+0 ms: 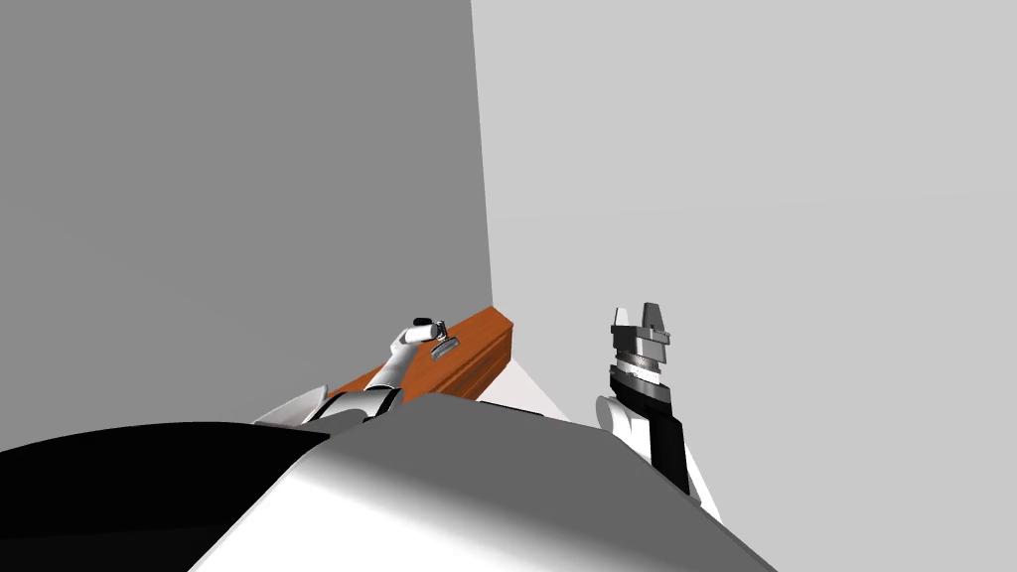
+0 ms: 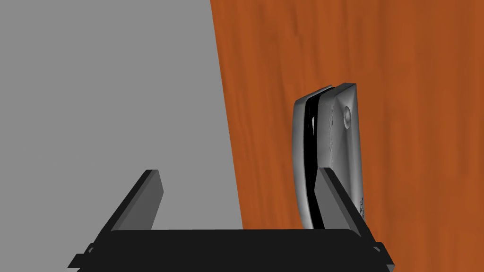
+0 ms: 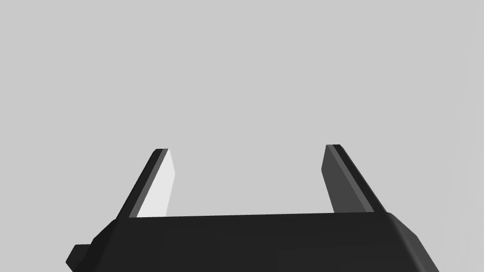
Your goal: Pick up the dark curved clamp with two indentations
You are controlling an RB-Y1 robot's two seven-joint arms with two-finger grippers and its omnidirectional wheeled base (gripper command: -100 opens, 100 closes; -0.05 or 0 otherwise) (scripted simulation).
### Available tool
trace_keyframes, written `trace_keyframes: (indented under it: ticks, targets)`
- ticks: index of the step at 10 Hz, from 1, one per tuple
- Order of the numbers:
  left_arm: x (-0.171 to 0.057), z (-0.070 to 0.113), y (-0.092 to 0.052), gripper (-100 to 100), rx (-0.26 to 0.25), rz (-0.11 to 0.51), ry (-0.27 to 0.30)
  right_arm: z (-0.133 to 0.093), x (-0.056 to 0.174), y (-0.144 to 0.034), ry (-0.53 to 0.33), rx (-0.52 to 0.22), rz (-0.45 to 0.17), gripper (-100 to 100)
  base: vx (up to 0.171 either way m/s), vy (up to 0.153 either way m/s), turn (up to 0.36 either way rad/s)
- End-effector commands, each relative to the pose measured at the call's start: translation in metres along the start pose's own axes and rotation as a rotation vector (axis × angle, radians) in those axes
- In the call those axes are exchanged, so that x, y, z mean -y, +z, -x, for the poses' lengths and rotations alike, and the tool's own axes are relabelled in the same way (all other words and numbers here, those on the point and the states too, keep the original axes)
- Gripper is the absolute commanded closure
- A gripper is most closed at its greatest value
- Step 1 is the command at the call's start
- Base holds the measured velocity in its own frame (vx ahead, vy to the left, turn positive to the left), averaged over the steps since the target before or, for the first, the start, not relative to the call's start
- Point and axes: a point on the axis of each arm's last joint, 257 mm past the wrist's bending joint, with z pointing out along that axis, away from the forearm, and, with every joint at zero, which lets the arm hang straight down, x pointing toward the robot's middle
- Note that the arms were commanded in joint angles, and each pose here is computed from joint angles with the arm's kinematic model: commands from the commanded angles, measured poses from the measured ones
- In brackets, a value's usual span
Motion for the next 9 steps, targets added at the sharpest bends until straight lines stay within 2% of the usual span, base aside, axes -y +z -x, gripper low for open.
trace_keyframes:
  ticks: [1, 2, 4, 5, 6, 7, 9]
  targets:
    - [-0.009, 0.019, 0.002, -100, 0.031, 0.051, -0.037, 0.000, 0.000, 0.000, 0.000, 0.000, 0.000, 0, 0.042, 0.003, -0.080]
    - [-0.018, 0.025, 0.005, -100, 0.043, 0.068, -0.043, 0.000, 0.000, 0.000, 0.000, 0.000, 0.000, 0, 0.038, 0.003, -0.044]
    - [-0.037, 0.055, 0.005, -100, 0.098, 0.155, -0.110, 0.000, 0.000, 0.000, 0.000, 0.000, 0.000, 0, 0.062, 0.003, -0.120]
    - [-0.043, 0.059, 0.006, -100, 0.105, 0.166, -0.114, 0.000, 0.000, 0.000, 0.000, 0.000, 0.000, 0, 0.064, 0.002, -0.040]
    - [-0.055, 0.074, 0.005, -100, 0.134, 0.211, -0.147, 0.000, 0.000, 0.000, 0.000, 0.000, 0.000, 0, 0.057, -0.005, -0.062]
    - [-0.055, 0.074, 0.005, -100, 0.134, 0.211, -0.147, 0.000, 0.000, 0.000, 0.000, 0.000, 0.000, 0, 0.041, 0.003, -0.036]
    - [-0.078, 0.101, 0.000, -100, 0.185, 0.290, -0.211, 0.000, 0.000, 0.000, 0.000, 0.000, 0.000, 0, 0.054, 0.014, -0.101]
